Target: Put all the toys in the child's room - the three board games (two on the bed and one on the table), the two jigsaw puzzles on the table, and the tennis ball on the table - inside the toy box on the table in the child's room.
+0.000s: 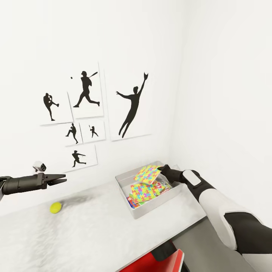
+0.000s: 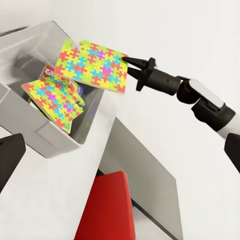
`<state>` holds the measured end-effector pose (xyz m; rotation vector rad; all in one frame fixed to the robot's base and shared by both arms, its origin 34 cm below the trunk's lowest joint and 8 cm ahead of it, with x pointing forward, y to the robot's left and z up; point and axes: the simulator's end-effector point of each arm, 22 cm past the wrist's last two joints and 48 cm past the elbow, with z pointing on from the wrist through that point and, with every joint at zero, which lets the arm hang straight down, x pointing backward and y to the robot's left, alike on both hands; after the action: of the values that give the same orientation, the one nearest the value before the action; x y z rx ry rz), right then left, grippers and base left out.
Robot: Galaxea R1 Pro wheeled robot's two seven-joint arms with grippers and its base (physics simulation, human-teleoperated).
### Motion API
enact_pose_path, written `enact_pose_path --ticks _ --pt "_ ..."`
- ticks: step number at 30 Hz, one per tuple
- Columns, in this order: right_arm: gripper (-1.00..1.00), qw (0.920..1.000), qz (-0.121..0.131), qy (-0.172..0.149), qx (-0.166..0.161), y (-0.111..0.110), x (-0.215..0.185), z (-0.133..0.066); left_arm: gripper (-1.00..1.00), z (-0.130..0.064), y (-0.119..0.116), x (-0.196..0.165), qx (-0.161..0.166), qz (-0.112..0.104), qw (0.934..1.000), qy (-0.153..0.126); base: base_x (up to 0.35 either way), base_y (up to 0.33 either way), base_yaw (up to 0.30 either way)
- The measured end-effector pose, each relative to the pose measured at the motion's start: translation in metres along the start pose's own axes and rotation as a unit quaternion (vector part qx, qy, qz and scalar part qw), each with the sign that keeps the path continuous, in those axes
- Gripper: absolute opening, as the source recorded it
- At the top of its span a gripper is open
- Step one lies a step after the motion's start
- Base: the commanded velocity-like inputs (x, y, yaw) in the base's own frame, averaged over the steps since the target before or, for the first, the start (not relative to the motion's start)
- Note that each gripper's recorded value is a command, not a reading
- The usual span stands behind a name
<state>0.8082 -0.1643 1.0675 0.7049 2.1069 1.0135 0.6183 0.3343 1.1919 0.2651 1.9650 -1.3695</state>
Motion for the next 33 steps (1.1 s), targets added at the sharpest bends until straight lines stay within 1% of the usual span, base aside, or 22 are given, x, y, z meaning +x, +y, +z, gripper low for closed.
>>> enact_pose_path --ticks 6,10,12,15,17,19,27,28,33 --pt "-1.00 1.0000 0.004 0.001 0.005 -0.011 0.007 0.001 1.00 0.000 0.000 0.000 0.000 0.000 1.0000 0.000 0.000 0.000 0.000" --pt "-1.00 0.9998 0.002 -0.017 0.008 -0.016 0.004 0.002 1.00 0.000 0.000 0.000 0.000 0.000 1.0000 0.001 0.000 0.000 0.000" --pt "-1.00 0.9998 -0.002 -0.019 0.009 -0.016 0.006 0.004 1.00 0.000 0.000 0.000 0.000 0.000 1.0000 0.001 0.000 0.000 0.000" --pt "-1.00 0.9997 -0.016 -0.015 0.012 -0.014 0.013 0.007 1.00 0.000 0.000 0.000 0.000 0.000 1.0000 0.001 0.000 0.000 0.000" --pt "-1.00 0.9993 -0.029 -0.015 0.015 -0.013 0.016 0.009 1.00 0.000 0.000 0.000 0.000 0.000 1.0000 0.001 0.000 0.000 0.000" --pt "-1.00 0.9991 -0.035 -0.016 0.016 -0.013 0.017 0.010 1.00 0.000 0.000 0.000 0.000 0.000 1.0000 0.001 0.000 0.000 0.000" --pt "-1.00 0.9989 -0.041 -0.016 0.018 -0.013 0.019 0.010 1.00 0.000 0.000 0.000 0.000 0.000 1.0000 0.001 0.000 0.000 0.000" --pt "1.00 0.9989 -0.042 -0.016 0.018 -0.013 0.019 0.010 1.00 0.000 0.000 0.000 0.000 0.000 1.0000 0.001 0.000 0.000 0.000" --pt "1.00 0.9989 -0.042 -0.016 0.017 -0.012 0.019 0.011 1.00 0.000 0.000 0.000 0.000 0.000 1.0000 0.001 0.000 0.000 0.000"
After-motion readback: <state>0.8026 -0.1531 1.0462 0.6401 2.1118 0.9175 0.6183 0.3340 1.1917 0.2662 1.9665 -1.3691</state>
